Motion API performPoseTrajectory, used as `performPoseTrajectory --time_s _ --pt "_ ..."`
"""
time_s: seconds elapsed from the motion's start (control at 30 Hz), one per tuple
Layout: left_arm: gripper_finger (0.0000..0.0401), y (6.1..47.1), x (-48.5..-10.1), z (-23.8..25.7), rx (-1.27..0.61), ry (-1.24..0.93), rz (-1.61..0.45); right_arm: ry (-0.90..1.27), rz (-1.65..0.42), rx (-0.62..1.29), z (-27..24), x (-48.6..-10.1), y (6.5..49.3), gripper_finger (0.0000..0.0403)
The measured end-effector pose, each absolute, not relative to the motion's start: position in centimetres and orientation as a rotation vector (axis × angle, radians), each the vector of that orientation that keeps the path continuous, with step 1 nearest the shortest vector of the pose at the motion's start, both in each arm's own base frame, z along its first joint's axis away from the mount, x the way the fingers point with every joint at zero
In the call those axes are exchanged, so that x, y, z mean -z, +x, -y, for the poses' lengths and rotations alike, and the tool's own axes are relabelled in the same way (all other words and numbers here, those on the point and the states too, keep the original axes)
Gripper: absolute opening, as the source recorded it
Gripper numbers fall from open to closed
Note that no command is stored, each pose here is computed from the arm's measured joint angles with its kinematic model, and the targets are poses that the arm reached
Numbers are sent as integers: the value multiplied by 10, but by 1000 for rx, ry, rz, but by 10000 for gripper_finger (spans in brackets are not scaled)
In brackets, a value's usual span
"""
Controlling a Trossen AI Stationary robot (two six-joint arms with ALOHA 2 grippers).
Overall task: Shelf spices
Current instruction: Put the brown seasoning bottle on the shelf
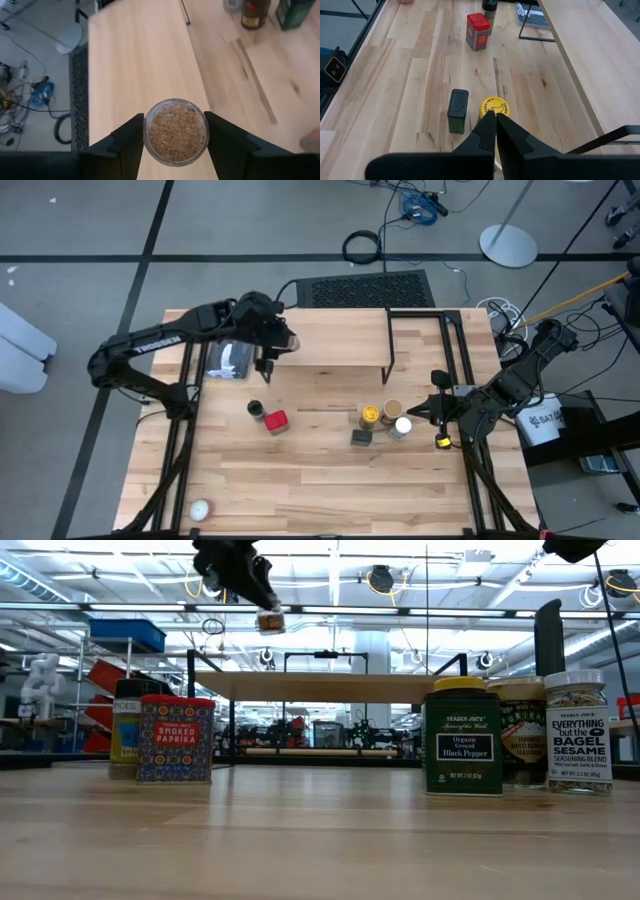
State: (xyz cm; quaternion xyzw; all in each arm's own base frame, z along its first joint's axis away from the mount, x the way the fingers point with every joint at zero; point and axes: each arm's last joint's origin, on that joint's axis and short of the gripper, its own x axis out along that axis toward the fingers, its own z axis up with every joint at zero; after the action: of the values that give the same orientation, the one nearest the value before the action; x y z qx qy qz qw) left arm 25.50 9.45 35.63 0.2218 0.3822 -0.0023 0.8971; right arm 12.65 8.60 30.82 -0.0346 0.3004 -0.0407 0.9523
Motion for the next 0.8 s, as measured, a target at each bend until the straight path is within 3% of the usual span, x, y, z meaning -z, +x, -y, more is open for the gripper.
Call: performPoseTrajectory --time_s 0.8 --pt "196 258 -322 -114 209 591 -1012 -89 -611 77 -86 -308 127 0"
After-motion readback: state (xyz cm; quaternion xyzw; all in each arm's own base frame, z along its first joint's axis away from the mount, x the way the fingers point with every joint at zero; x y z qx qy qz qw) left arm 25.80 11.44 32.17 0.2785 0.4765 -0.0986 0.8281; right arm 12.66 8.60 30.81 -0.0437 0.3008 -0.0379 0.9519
